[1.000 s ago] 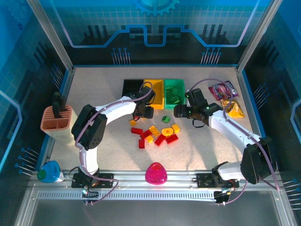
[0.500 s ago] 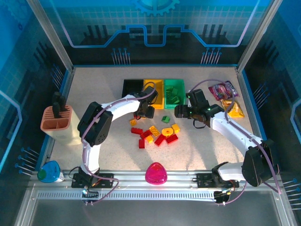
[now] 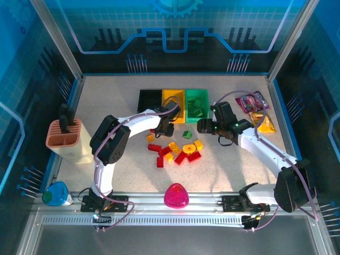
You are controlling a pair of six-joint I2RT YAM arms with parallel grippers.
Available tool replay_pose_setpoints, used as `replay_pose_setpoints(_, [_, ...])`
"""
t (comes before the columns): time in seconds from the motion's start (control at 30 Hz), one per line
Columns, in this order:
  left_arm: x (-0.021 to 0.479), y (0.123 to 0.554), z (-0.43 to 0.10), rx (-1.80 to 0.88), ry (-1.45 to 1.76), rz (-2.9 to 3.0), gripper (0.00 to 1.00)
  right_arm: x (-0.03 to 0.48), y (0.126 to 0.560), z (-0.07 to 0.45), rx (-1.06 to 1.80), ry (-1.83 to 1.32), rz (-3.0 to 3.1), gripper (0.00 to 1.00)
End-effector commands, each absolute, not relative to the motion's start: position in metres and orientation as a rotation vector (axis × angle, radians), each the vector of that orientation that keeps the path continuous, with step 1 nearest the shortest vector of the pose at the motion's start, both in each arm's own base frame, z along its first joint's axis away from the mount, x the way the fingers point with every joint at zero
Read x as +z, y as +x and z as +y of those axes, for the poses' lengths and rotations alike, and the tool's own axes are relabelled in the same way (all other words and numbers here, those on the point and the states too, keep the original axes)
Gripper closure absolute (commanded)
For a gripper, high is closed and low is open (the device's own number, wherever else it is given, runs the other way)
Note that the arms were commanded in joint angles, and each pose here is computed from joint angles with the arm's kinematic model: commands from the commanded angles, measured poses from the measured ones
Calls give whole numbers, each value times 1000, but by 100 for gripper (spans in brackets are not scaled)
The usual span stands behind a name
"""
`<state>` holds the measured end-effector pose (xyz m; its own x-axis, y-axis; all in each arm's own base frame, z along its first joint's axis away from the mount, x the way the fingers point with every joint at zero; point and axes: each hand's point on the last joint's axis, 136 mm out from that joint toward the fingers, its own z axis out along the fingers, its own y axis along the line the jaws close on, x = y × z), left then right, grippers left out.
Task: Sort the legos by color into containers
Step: Pick up the lego from the center of the table, then place the lego in the container.
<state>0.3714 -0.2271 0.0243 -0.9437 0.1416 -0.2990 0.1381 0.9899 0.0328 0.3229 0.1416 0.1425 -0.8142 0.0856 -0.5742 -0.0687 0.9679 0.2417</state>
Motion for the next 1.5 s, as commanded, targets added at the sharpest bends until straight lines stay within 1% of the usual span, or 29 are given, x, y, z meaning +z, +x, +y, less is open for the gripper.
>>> replay_pose_setpoints(0.0, [15, 359, -220, 83, 233, 2863, 64, 147, 323, 136, 349, 47, 2477, 18])
replay_pose_setpoints(0.17, [29, 351, -222, 97, 252, 2832, 75, 148, 321, 133, 333, 52, 2468, 18])
replay_pose_setpoints(0.33, [62, 346, -230, -9, 254, 2773, 80, 148, 320, 128, 323, 62, 2460, 18])
replay_pose_setpoints(0.5, [102, 356, -238, -90, 255, 2684, 80, 149, 321, 129, 336, 71, 2452, 18])
replay_pose_setpoints(0.53, [107, 360, -240, -100, 261, 2670, 80, 138, 315, 127, 328, 74, 2477, 18])
replay_pose_setpoints(0.6, [115, 369, -243, -107, 264, 2653, 80, 137, 314, 127, 332, 74, 2480, 19])
replay_pose_setpoints(0.83, [126, 403, -259, -174, 257, 2628, 79, 140, 303, 117, 298, 78, 2469, 19])
replay_pose_setpoints(1.17, [132, 460, -261, -177, 202, 2607, 79, 139, 292, 118, 339, 64, 2472, 19])
replay_pose_setpoints(1.27, [132, 474, -258, -172, 175, 2598, 75, 136, 289, 120, 354, 61, 2479, 19])
replay_pose_setpoints(1.3, [135, 477, -258, -182, 169, 2587, 71, 135, 287, 121, 359, 59, 2483, 19])
replay_pose_setpoints(1.4, [150, 478, -258, -201, 158, 2552, 48, 133, 283, 123, 367, 39, 2488, 18])
replay_pose_setpoints(1.47, [164, 473, -261, -252, 154, 2515, 43, 131, 282, 126, 375, 16, 2492, 16])
